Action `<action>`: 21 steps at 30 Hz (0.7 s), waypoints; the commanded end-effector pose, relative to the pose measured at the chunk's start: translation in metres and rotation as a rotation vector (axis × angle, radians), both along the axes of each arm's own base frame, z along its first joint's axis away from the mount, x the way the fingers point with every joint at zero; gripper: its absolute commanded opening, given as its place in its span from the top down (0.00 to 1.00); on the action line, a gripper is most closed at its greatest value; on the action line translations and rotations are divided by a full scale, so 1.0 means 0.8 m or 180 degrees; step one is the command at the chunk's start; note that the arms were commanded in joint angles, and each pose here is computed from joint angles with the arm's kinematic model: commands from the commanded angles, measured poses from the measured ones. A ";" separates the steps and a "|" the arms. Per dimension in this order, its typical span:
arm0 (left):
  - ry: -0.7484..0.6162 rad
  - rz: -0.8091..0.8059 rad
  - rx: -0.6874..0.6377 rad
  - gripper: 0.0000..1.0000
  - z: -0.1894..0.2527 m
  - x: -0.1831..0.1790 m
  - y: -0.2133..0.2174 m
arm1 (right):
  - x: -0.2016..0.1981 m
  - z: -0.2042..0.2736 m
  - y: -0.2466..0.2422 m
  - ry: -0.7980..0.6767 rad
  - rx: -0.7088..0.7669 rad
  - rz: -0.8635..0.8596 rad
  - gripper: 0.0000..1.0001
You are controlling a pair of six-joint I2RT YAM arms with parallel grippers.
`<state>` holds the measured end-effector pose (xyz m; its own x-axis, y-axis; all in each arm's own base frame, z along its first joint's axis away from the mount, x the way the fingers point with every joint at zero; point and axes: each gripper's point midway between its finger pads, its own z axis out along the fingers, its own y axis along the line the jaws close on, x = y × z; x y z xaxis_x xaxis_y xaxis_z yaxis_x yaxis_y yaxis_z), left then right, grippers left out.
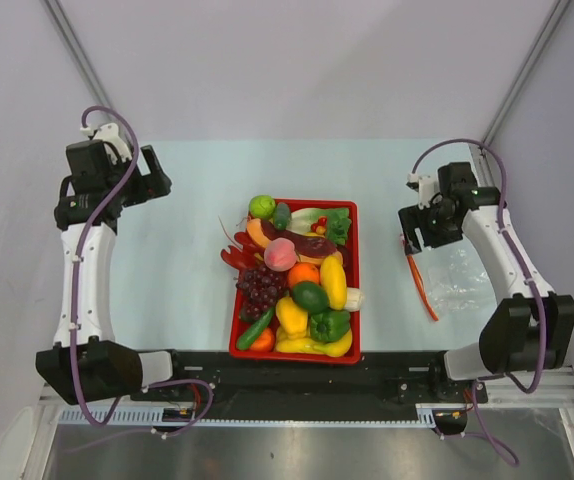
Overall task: Place the food in the zip-top bag and seal the zipper
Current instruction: Pick up the zipper food storage bag at the center of the board.
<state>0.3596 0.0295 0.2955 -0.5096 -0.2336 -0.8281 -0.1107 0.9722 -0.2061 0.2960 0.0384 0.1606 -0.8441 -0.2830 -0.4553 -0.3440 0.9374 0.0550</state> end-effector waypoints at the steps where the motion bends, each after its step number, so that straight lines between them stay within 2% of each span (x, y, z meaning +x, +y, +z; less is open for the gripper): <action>1: -0.0067 -0.0026 -0.0063 0.00 0.014 0.008 -0.004 | -0.010 -0.042 -0.016 0.0325 -0.0268 -0.0111 0.29; 2: -0.0063 -0.0034 -0.0069 0.00 0.014 0.008 -0.004 | -0.012 -0.055 -0.019 0.0416 -0.0309 -0.0131 0.36; 5: -0.0062 -0.0020 -0.0083 0.00 0.013 0.008 -0.004 | -0.016 -0.081 -0.029 0.0540 -0.0426 -0.0216 0.44; 14: -0.0052 -0.0012 -0.0126 0.00 0.006 0.009 -0.006 | -0.019 -0.135 -0.045 0.0760 -0.0446 -0.0365 0.62; 18: -0.0066 -0.0004 -0.0119 0.00 0.006 0.009 -0.005 | -0.014 -0.150 -0.053 0.0814 -0.0364 -0.0444 0.64; 21: -0.0052 -0.0003 -0.0132 0.00 0.002 0.009 -0.005 | -0.011 -0.161 -0.053 0.0852 -0.0310 -0.0461 0.61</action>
